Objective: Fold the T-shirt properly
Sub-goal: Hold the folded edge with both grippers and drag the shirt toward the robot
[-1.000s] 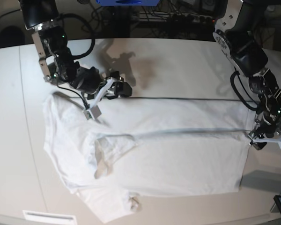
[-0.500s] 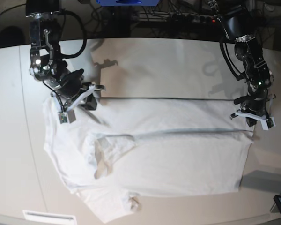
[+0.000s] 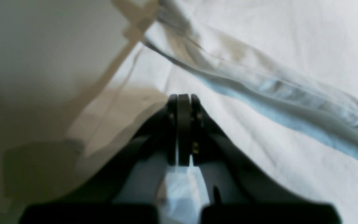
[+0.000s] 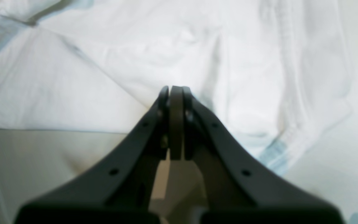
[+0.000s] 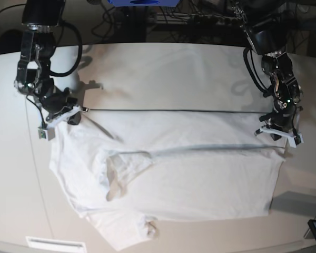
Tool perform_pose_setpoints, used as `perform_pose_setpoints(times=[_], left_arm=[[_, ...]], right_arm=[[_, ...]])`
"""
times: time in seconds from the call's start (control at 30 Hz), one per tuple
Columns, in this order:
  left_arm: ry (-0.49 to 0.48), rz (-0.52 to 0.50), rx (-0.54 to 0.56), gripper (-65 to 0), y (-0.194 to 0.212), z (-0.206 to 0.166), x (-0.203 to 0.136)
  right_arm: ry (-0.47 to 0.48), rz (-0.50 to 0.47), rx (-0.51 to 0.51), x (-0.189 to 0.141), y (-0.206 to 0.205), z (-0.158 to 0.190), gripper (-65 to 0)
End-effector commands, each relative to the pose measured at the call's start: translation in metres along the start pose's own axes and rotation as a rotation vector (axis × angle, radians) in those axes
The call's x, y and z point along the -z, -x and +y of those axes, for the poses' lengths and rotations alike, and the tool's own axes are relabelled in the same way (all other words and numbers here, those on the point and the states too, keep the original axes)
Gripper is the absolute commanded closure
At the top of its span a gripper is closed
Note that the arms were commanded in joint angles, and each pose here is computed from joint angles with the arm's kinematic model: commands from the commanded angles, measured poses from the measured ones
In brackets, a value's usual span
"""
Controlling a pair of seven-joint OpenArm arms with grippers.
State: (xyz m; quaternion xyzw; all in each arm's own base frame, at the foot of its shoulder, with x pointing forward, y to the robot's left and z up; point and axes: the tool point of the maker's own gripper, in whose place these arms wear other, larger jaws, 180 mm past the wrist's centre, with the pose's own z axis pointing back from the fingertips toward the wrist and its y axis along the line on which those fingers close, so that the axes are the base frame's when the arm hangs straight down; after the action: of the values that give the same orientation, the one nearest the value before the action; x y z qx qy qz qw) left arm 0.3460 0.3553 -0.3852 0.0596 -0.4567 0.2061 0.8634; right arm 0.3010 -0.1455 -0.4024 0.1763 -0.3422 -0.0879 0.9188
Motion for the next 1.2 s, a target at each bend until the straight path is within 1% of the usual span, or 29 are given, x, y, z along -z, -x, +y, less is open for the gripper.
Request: perform_pose_setpoints(times=[0.0,0.07,0.13,0.2,0.27,0.43,0.5,0.6,0.7,0.77,0.83,0.9,0.93,0.97,1.03,1.17], left_arm=[[-0.002,-0.049,0.007,0.0,-0.019,0.003,0.001],[-0.018,-0.033,0.021,0.0,-0.015,0.01,0.003],[-0.045,-0.022,0.062,0.0,-0.011,0.015,0.005],[-0.074,-0.045,0.114,0.0,-0.011,0.02,0.006],[-0.094,-0.053,0.148,0.0,-0.007,0.025,0.008],[-0.116,0.009,0.139,0.0,0.018,0.038,0.014],[-0.117,0.014,0.138,0.0,0.02,0.039,0.014],[-0.117,0.006,0.14,0.0,0.018,0.039,0.014],[-0.117,0.005,0.14,0.0,0.017,0.038,0.014],[-0.117,0.005,0.14,0.0,0.017,0.038,0.014],[-0.117,0.005,0.14,0.0,0.017,0.038,0.014],[-0.115,0.004,0.138,0.0,0.017,0.038,0.014],[-0.115,0.003,0.138,0.0,0.016,0.037,0.014],[-0.115,0.001,0.137,0.0,0.015,0.037,0.014],[-0.114,-0.003,0.137,0.0,0.013,0.036,0.014],[-0.113,-0.006,0.136,0.0,0.012,0.036,0.015]], right_arm=[[-0.013,-0.043,-0.01,-0.002,-0.014,0.003,-1.0],[-0.013,-0.049,-0.013,-0.002,-0.017,0.004,-1.0],[-0.014,-0.061,-0.019,-0.002,-0.023,0.004,-1.0],[-0.014,-0.08,-0.029,-0.001,-0.034,0.005,-1.0],[-0.007,-0.075,-0.035,0.001,-0.038,0.001,-1.0],[0.002,-0.043,-0.001,0.017,-0.038,-0.008,-1.0],[0.004,-0.05,0.006,0.021,-0.04,-0.01,-1.0],[0.009,-0.063,-0.011,0.019,-0.05,-0.013,-1.5],[0.002,-0.074,-0.038,0.008,-0.061,-0.007,-2.3],[-0.003,-0.079,-0.058,-0.001,-0.066,-0.002,-8.1],[0.012,-0.091,-0.042,-0.012,-0.071,-0.007,-18.9],[0.015,-0.101,-0.006,-0.015,-0.072,-0.009,-27.0],[0.018,-0.109,0.008,-0.016,-0.073,-0.011,-28.7],[0.022,-0.107,0.018,-0.016,-0.072,-0.014,-28.3],[0.008,-0.103,0.001,-0.015,-0.07,-0.012,-27.1],[-0.024,-0.069,-0.032,-0.008,-0.059,-0.01,-27.1]])
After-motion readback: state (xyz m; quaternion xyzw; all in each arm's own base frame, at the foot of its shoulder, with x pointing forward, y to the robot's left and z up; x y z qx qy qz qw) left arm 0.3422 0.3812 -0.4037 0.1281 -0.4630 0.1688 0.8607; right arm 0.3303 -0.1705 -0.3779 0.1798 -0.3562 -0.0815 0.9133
